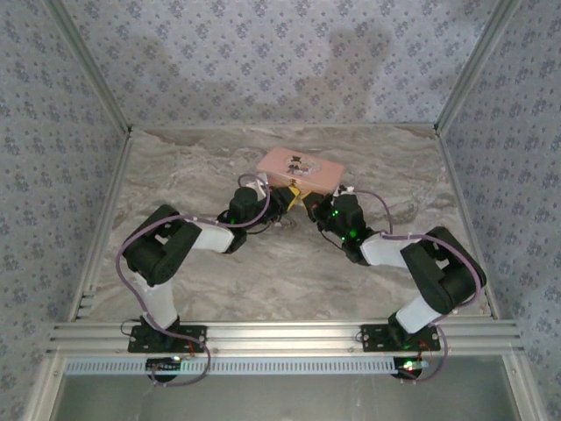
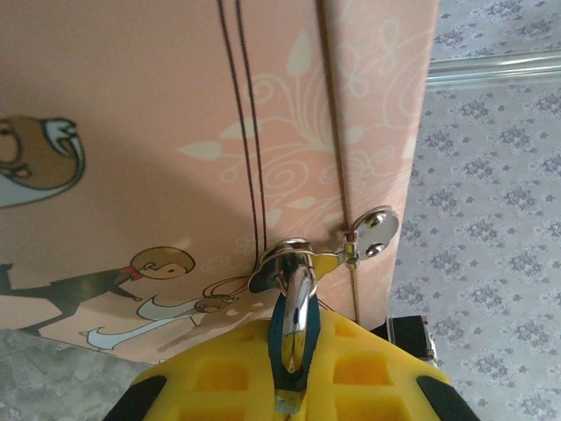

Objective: Unlock the padlock with the key

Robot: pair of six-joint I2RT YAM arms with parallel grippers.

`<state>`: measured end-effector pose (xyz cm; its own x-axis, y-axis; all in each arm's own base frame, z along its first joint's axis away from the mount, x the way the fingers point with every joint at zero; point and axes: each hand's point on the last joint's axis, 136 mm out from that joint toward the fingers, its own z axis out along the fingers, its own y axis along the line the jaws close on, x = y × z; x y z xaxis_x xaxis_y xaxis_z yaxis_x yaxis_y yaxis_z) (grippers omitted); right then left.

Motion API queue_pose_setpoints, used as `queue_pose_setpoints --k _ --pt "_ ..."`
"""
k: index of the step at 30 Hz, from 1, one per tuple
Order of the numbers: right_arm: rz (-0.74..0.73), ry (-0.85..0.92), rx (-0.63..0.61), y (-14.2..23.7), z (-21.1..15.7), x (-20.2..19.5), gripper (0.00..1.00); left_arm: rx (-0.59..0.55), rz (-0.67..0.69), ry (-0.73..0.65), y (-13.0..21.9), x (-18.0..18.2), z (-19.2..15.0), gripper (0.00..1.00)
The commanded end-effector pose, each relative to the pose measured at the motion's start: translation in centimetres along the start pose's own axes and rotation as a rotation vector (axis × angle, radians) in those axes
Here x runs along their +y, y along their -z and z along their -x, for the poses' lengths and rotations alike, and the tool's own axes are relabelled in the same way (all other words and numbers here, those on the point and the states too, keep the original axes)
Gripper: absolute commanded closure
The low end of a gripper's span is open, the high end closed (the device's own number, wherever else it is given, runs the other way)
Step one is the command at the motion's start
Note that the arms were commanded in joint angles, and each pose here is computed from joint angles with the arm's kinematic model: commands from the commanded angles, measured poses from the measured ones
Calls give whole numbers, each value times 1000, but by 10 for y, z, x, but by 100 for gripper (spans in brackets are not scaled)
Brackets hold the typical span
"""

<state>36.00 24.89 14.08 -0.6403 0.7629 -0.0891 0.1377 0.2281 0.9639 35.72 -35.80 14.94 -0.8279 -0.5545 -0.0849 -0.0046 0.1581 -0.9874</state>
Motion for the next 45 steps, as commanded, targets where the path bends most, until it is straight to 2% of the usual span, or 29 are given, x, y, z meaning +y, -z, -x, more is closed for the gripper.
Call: queue_pose_setpoints --k 1,7,11,18,25,33,39,45 --pt "30 49 143 -4 -28 11 99 360 -228 -129 9 -67 -90 100" --pt "-58 45 153 21 -21 -25 71 235 -134 -120 13 -39 -56 100" --pt "-134 88 182 41 -21 -45 64 195 -113 -112 11 -32 -44 100" --pt "-247 243 258 91 -25 -65 63 186 -110 -104 10 -30 -40 100" --pt "-310 591 319 126 -20 -32 63 199 -104 -91 9 -30 -41 100" --pt "-328 932 431 114 -30 18 63 222 -92 -72 7 -34 -44 100" --pt "-420 1130 492 93 -29 21 62 243 -82 -42 7 -41 -45 100" --pt "-444 1213 530 78 -32 19 60 258 -94 -35 7 -53 -43 100"
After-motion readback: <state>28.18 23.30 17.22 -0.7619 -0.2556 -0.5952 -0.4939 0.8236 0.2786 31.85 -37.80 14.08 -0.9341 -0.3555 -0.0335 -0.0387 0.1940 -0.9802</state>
